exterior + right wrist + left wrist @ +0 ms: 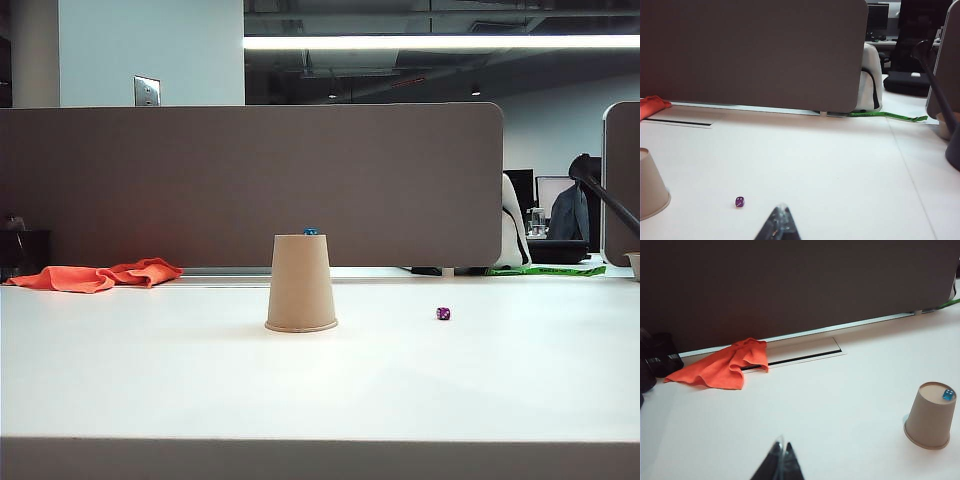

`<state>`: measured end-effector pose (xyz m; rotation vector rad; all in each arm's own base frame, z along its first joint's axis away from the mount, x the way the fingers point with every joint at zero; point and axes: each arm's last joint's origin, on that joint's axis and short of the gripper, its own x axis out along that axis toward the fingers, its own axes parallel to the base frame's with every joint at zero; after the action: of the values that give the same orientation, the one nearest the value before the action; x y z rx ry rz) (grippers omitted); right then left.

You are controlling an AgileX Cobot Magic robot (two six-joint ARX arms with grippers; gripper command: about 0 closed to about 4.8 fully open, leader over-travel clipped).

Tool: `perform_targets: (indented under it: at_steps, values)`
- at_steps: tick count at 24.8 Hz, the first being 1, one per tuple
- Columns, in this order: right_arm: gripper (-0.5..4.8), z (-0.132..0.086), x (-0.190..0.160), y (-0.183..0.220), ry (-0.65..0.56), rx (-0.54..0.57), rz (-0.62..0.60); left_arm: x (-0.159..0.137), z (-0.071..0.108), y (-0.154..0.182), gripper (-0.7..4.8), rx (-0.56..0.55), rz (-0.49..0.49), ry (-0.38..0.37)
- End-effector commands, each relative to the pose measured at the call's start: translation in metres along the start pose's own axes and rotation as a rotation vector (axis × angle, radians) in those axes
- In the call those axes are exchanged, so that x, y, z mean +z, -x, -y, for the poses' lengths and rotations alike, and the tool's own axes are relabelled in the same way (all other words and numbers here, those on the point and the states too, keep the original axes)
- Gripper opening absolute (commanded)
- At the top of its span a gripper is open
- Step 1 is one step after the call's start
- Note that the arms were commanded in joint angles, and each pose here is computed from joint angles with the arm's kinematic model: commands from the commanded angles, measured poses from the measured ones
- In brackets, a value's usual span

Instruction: Throw the dice onto the paper cup, compare its value with the values of the other dice on the table, place the die with the higher value on the paper cup, and take no action if both dice have the same value.

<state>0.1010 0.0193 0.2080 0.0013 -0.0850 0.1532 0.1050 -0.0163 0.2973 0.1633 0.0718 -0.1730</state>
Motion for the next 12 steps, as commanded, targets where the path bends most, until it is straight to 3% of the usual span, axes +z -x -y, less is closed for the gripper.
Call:
perform_targets:
  at_steps: [1,6,12]
  values:
    - [-0.01,0.002,0.004,0.002,0.007,0.039,0.029,-0.004,0.001,0.007,-0.06,-0.007,-0.011,-0.005]
    - [-0.01,0.008,0.003,0.003,0.004,0.035,0.022,-0.014,0.003,0.02,-0.06,-0.002,0.029,0.089]
    - [-0.01,0.011,-0.005,0.003,-0.005,0.004,-0.006,-0.028,0.005,0.041,-0.06,0.03,0.106,0.091]
